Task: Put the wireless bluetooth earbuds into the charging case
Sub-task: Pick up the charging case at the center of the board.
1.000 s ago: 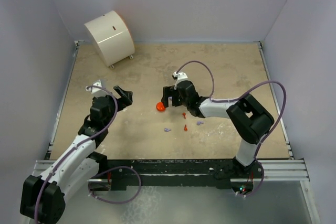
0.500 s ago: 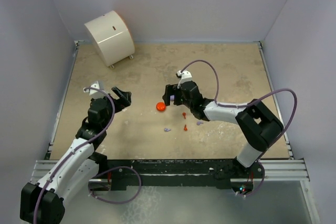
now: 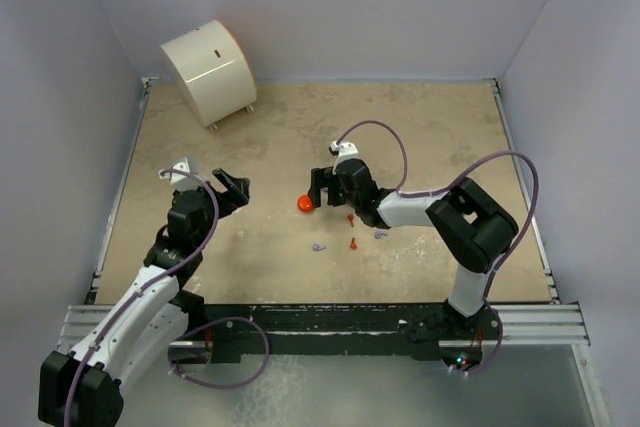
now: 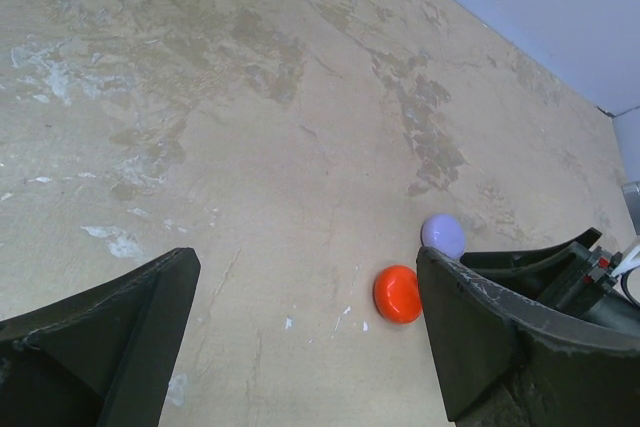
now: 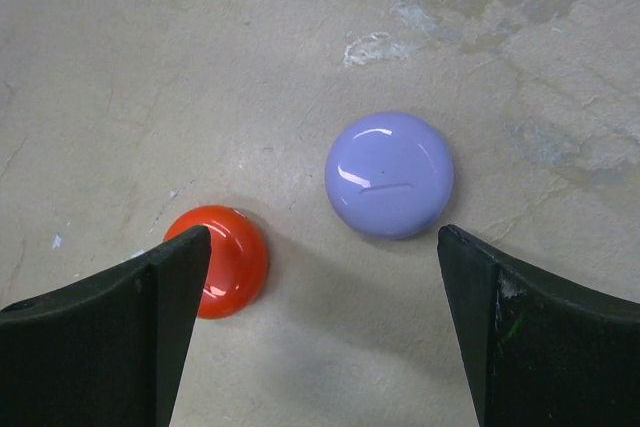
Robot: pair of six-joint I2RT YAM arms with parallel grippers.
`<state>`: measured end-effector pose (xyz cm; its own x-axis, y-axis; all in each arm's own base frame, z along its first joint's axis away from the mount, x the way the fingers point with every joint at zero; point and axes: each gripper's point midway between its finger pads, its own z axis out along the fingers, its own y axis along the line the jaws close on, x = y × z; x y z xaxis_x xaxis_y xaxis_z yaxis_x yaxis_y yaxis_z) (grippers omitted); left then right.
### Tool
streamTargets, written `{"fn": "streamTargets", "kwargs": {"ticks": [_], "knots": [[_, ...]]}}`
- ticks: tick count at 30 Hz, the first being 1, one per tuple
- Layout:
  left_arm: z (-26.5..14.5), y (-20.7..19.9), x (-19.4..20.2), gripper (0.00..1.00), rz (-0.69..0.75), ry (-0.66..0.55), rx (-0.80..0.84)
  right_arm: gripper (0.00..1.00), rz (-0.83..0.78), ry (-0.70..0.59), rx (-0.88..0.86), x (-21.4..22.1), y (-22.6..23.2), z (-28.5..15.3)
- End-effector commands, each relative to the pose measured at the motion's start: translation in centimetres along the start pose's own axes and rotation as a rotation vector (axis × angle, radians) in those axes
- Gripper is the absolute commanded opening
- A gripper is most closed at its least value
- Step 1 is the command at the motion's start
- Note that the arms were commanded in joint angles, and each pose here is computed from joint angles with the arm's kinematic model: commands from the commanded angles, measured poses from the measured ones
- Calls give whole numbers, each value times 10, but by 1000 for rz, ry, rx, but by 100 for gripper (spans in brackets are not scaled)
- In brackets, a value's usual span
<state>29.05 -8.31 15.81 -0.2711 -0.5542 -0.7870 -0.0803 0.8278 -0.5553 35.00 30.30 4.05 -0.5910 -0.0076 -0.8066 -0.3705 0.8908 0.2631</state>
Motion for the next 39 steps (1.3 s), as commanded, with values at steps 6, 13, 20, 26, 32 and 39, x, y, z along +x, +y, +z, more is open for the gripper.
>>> {"fn": "streamTargets", "kwargs": {"ticks": [6, 13, 20, 26, 32, 39], "knots": [[1, -2, -5, 89, -11, -31, 5, 96, 17, -57, -19, -30, 14, 14], [1, 1, -5, 89, -6, -35, -3, 95, 16, -49, -56, -31, 24, 16], [1, 4, -3, 89, -1, -33, -12, 95, 10, -30, -45, -24, 27, 25], [2, 4, -4, 89, 3, -38, -13, 95, 6, -25, 64, -22, 9, 36], [3, 4, -3, 90, 8, -37, -16, 91, -21, -8, 137, -19, -3, 43], [4, 3, -4, 90, 9, -38, -15, 88, -27, 1, 43, -23, 26, 34]]}}
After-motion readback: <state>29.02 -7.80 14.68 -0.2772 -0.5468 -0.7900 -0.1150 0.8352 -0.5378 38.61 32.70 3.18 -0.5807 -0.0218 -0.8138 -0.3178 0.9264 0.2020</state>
